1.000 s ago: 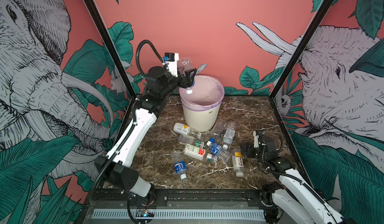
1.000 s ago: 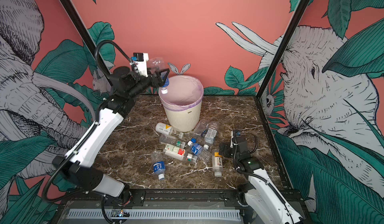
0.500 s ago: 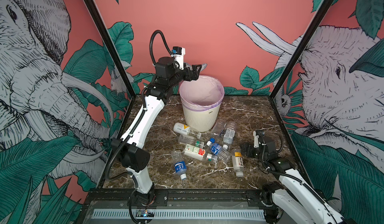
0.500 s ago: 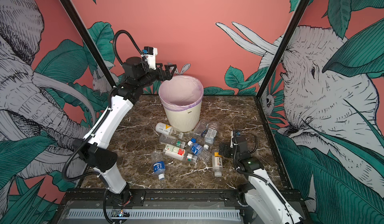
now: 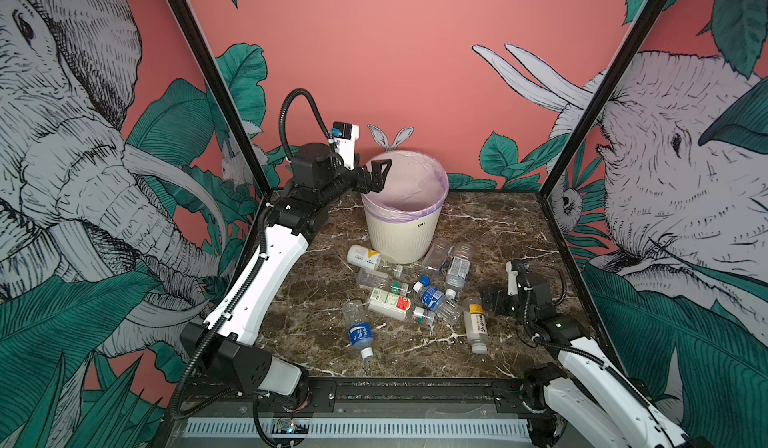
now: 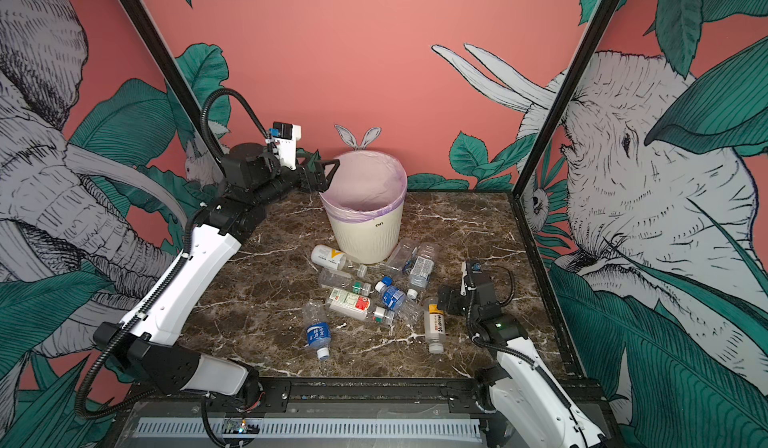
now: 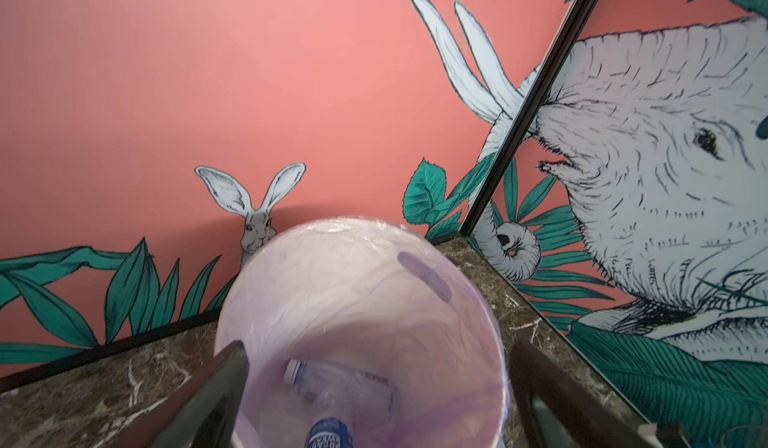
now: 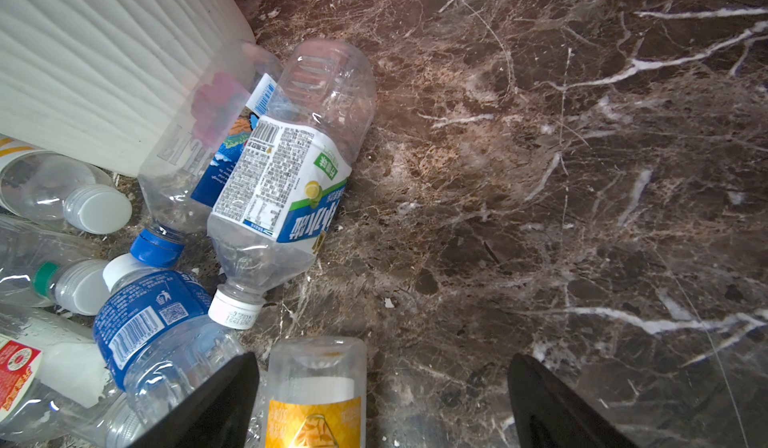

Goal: Throw the plastic bottles in the bin
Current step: 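Carry the bottle over the bin and open the left gripper, then lower the left arm back toward the bottle pile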

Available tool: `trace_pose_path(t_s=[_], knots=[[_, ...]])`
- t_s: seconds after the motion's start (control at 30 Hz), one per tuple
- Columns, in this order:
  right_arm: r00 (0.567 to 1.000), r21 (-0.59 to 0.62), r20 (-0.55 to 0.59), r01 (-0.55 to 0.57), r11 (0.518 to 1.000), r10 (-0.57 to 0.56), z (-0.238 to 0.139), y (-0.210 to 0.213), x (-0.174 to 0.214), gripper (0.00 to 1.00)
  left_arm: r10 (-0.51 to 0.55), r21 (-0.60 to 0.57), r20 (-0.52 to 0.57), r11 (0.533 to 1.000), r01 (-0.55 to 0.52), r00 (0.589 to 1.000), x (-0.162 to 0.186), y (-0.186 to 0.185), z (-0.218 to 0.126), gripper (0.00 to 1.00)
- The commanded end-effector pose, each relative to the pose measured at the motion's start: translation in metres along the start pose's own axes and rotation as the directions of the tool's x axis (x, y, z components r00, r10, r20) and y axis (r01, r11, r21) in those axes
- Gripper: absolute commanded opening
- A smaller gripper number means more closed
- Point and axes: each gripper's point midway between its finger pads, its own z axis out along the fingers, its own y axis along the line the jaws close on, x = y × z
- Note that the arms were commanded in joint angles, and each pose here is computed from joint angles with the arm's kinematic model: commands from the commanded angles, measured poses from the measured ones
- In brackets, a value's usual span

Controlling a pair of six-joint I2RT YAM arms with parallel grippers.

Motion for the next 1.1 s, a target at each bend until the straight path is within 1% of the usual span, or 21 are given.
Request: trace_pose_path(t_s=[0.0, 0.2, 0.57, 0.8, 0.93, 1.07], knots=[[1.0, -0.008, 0.014, -0.008, 1.0, 0.008, 0.001, 0.001, -0.003, 0.96, 0.04, 0.019, 0.019, 0.999, -0.041, 0.999, 0.0, -0.01, -0.029, 0.97], [1.0, -0.011, 0.019, -0.008, 1.0, 0.008, 0.001, 0.001, -0.003, 0.96, 0.022, -0.009, -0.014, 1.0, -0.022, 1.0, 0.033, -0.008, -0.057, 0.97], [1.0, -0.018, 0.016, -0.005, 1.0, 0.006, 0.001, 0.003, -0.003, 0.97, -0.048, -0.07, -0.128, 0.997, 0.039, 0.991, 0.117, 0.007, -0.081, 0.97], [1.0, -0.014, 0.007, -0.005, 1.0, 0.005, 0.003, 0.003, -0.003, 0.97, -0.117, -0.089, -0.205, 0.991, 0.101, 0.972, 0.174, 0.014, -0.091, 0.96], [1.0, -0.001, -0.009, -0.011, 1.0, 0.011, 0.004, 0.002, -0.003, 0.96, -0.137, -0.114, -0.245, 0.987, 0.112, 0.96, 0.205, 0.019, -0.098, 0.95], [0.998, 0.0, -0.055, -0.018, 1.0, 0.018, 0.0, 0.005, -0.005, 0.96, -0.179, -0.157, -0.311, 0.978, 0.135, 0.933, 0.235, 0.026, -0.104, 0.96]])
